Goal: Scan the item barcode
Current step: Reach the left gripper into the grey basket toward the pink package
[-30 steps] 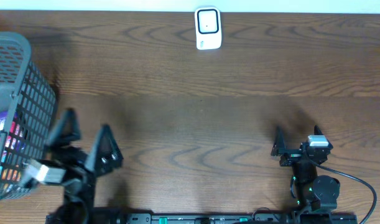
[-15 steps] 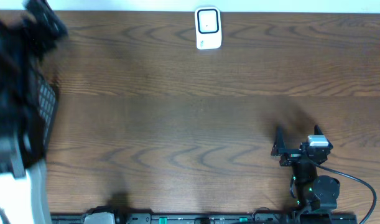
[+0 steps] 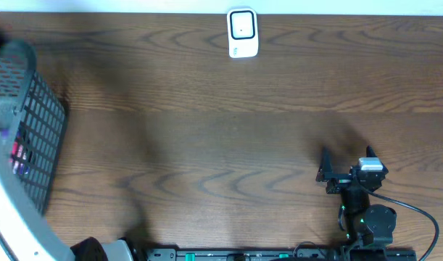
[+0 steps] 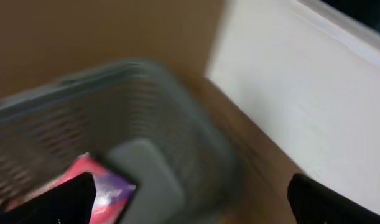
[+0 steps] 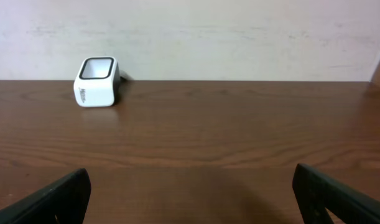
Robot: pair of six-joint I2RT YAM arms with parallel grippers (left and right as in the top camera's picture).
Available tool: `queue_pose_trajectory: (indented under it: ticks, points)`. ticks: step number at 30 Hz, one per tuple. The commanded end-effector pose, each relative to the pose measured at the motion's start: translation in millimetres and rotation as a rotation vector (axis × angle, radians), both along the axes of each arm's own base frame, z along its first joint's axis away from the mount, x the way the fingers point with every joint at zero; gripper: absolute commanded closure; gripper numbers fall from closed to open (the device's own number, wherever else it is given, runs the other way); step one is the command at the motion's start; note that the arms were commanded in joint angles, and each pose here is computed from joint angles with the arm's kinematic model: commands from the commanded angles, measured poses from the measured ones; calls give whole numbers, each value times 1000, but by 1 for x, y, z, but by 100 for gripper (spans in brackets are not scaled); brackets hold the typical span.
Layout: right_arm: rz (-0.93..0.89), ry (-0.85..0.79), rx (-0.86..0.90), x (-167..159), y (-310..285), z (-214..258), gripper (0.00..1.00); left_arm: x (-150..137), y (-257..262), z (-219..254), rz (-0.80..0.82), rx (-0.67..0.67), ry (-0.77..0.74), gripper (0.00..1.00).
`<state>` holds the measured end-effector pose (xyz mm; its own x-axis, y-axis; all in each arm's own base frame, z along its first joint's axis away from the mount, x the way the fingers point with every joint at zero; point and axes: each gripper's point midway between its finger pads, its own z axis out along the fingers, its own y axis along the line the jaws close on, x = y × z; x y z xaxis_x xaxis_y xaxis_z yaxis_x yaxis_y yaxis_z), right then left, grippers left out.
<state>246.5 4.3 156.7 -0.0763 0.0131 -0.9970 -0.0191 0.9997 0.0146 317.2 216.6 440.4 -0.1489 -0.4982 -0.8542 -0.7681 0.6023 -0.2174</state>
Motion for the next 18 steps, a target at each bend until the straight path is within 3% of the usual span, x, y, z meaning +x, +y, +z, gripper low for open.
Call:
queue_pose_trajectory:
  ticks: [1, 4, 9, 15, 18]
  points:
    - [11, 0, -7, 0, 2, 0, 1, -40, 45, -12, 249, -163, -97, 2]
    - [11, 0, -7, 0, 2, 0, 1, -62, 71, -37, 378, -250, -84, 2]
    - [11, 0, -7, 0, 2, 0, 1, -63, 87, -84, 418, -381, -18, 2]
    - [11, 0, -7, 0, 2, 0, 1, -71, 99, -163, 493, -539, 199, 2]
    - [11, 0, -7, 0, 2, 0, 1, -89, 109, -194, 605, -600, 285, 2]
